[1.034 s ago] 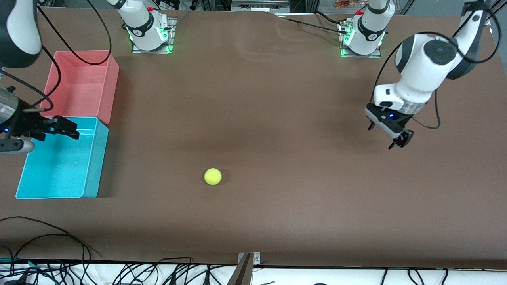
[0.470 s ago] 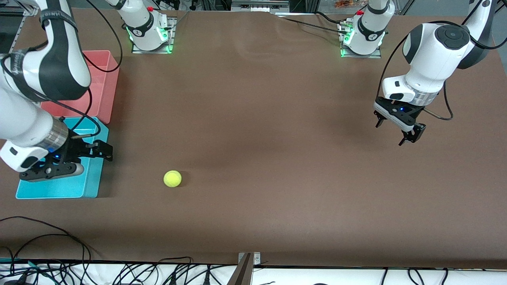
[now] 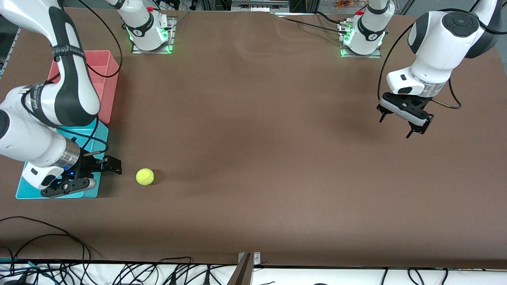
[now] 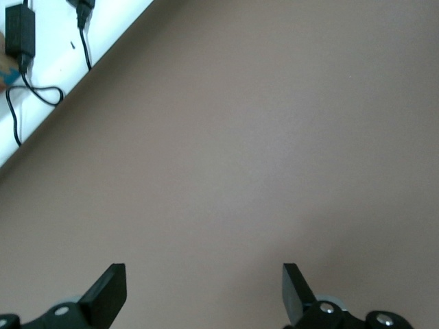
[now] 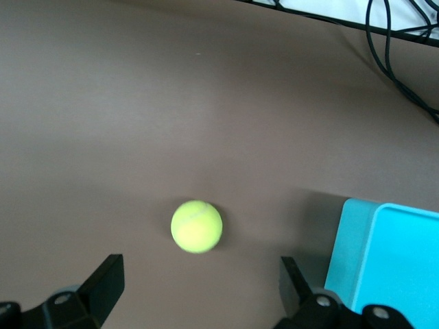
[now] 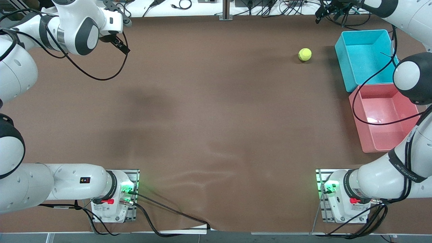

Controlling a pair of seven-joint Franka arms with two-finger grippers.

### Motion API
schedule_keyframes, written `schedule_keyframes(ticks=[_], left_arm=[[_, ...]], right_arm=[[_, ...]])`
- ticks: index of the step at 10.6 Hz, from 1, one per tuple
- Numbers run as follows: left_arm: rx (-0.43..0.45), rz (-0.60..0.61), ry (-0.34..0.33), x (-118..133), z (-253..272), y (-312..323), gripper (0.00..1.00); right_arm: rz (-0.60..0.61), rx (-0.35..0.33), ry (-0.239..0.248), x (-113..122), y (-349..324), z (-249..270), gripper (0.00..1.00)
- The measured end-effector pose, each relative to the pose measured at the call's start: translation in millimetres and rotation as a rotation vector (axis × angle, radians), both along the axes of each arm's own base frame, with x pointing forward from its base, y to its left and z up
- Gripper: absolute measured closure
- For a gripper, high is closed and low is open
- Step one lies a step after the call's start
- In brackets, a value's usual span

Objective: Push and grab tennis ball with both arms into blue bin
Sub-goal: 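Push the ball with the left gripper while the right gripper reaches toward it, then grasp the ball with the right gripper while the left gripper withdraws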

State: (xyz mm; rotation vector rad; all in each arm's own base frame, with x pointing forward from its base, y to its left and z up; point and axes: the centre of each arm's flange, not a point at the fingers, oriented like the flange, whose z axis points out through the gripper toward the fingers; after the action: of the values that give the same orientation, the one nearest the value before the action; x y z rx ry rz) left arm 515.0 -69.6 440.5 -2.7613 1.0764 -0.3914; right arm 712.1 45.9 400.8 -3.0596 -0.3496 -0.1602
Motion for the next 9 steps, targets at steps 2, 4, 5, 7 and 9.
schedule_keyframes(ticks=[2, 4, 5, 7, 9], left_arm=[[-0.012, 0.091, 0.039, -2.4, 8.8, 1.7, 0.0], [-0.014, 0.196, 0.102, -3.6, 26.2, 3.1, 0.0], [-0.013, 0.241, 0.13, -3.8, 38.1, 3.7, 0.0], [-0.011, 0.3, 0.16, -3.4, 57.0, 4.4, 0.0], [-0.012, 0.337, 0.171, -5.0, 64.7, 4.9, 0.0]], right_arm=[[0.003, 0.004, -0.01, 4.4, -10.1, -22.6, 0.0], [0.003, 0.004, -0.026, 5.2, -10.3, -41.5, 0.0], [0.002, 0.003, -0.026, 5.0, -10.3, -54.2, 0.0], [0.016, 0.001, -0.014, 4.9, -10.4, -74.1, 0.0], [0.054, -0.006, 0.002, 3.3, -19.5, -86.6, 0.0]])
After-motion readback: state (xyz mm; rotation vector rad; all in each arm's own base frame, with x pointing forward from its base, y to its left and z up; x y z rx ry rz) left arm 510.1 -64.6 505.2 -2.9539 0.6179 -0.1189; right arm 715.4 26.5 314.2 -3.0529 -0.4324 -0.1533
